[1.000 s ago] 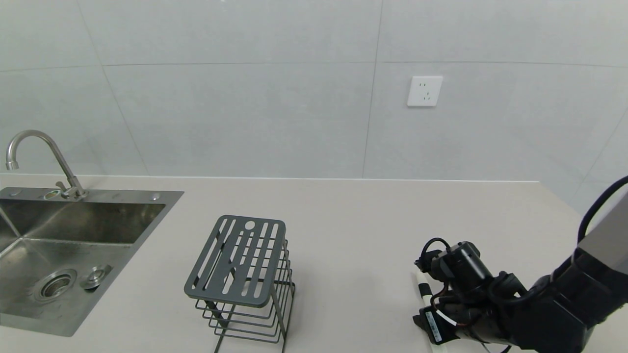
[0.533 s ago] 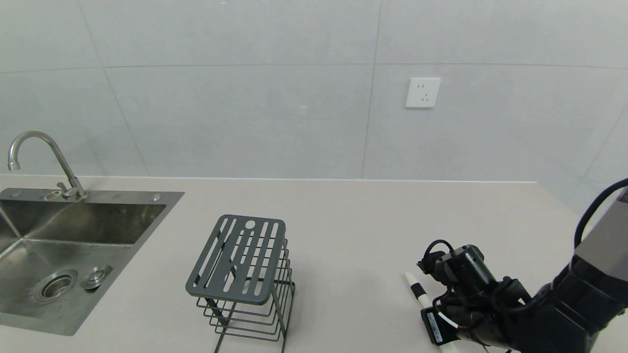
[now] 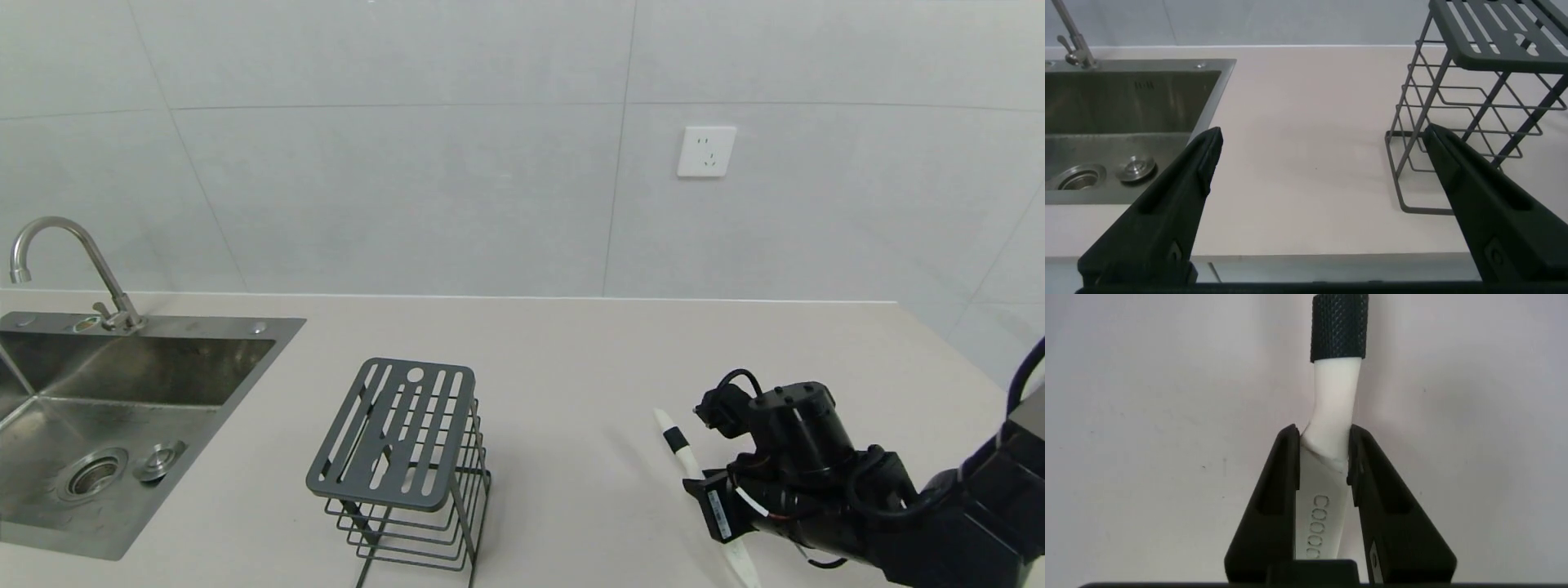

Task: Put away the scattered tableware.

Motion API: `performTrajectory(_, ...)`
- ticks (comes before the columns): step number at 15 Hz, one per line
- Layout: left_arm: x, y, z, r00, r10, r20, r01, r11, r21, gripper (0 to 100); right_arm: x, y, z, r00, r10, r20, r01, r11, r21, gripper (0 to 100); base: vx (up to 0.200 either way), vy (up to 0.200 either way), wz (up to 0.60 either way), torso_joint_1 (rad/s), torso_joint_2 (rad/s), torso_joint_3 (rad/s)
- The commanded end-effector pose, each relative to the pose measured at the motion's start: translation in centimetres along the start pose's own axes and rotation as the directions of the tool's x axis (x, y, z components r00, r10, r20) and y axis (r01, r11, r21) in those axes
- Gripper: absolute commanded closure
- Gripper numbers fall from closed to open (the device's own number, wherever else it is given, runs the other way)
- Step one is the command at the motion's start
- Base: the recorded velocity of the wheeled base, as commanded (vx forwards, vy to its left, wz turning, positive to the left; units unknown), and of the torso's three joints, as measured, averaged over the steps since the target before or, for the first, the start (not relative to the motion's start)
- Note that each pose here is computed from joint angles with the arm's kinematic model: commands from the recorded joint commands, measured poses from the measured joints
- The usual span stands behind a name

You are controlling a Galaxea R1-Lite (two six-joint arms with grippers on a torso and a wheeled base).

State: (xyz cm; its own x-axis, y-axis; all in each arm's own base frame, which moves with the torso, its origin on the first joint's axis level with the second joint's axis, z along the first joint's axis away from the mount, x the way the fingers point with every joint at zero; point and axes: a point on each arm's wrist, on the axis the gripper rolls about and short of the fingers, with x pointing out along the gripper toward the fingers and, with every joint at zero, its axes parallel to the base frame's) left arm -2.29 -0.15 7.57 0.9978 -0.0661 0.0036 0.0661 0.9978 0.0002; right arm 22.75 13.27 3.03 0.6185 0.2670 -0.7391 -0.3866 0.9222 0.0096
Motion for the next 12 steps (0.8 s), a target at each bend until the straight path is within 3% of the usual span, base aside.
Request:
performTrajectory(1,0.0,0.0,0.0,1.0,0.0,-0.002,0.0,1.0,0.0,0,-2.0,0.0,0.5,0.993,0.061,0.104,-0.056,0.997,-0.059,100,0.0,0.0,0.0,0.0,0.0,0.0)
performTrajectory(4,0.0,0.0,0.0,1.0,0.0,-0.002,0.0,1.0,0.0,0,-5.1,0.1,0.9,0.96,0.21,0.184,-0.162,0.956,-0.244,100,0.0,0.0,0.0,0.0,0.0,0.0)
performTrajectory(9,0.0,0.0,0.0,1.0,-0.001,-0.001,0.001,1.0,-0.002,0,-7.3,-0.1,1.2,0.971,0.211,0.113,-0.14,0.884,-0.447,100,0.0,0.0,0.0,0.0,0.0,0.0)
performTrajectory(12,0.0,0.0,0.0,1.0,-0.007,-0.001,0.007,1.0,0.005,0,-7.4,0.3,3.3,0.958,0.229,0.174,-0.081,0.794,-0.602,100,0.0,0.0,0.0,0.0,0.0,0.0)
